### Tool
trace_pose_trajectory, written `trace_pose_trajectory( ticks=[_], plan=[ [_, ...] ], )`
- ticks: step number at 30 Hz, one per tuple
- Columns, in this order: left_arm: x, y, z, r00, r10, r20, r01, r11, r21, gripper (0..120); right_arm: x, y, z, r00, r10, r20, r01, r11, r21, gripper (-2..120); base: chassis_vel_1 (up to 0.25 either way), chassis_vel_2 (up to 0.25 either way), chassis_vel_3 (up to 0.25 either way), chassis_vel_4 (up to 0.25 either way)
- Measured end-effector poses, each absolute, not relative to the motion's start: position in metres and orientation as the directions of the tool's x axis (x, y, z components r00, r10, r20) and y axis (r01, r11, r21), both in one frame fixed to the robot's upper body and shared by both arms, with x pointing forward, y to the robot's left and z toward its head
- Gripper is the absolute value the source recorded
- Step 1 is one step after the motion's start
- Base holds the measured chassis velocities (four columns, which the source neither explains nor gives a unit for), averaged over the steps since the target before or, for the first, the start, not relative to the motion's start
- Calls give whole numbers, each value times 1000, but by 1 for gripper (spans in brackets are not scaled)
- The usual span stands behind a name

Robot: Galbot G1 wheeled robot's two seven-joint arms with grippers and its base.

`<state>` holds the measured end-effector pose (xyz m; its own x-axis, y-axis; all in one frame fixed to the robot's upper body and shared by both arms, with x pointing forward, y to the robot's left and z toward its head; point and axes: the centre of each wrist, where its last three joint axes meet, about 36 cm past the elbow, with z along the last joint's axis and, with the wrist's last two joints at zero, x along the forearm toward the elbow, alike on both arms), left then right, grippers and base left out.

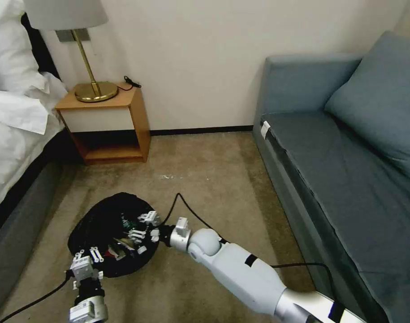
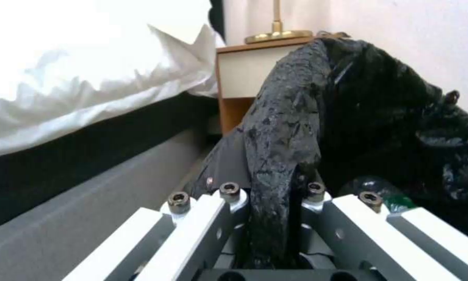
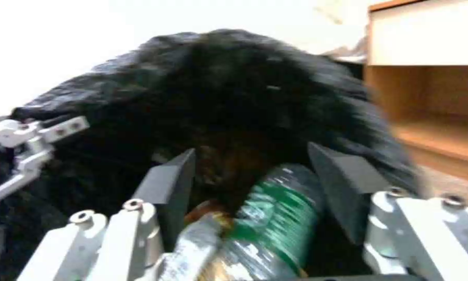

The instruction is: Pick up the trash bin, then pick up the garbage on the floor and place it into the trash bin.

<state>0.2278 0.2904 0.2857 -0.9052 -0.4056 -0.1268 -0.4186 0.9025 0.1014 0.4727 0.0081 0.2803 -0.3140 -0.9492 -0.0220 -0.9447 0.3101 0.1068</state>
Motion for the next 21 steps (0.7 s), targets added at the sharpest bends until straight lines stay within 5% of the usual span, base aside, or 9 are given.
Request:
trace_pose_trajectory(
  ticks=[10,21],
  plan=[
    [263,301,331,-778,-625,-54,-606,771,-194,6,493,-57,289,-518,-849,-105,-852,500,156,99,0,0,0,0],
    [299,311,367,-717,-681,147,-648,574,-501,6,502,-89,293,-561,-818,-125,-824,539,172,100,0,0,0,0]
  ],
)
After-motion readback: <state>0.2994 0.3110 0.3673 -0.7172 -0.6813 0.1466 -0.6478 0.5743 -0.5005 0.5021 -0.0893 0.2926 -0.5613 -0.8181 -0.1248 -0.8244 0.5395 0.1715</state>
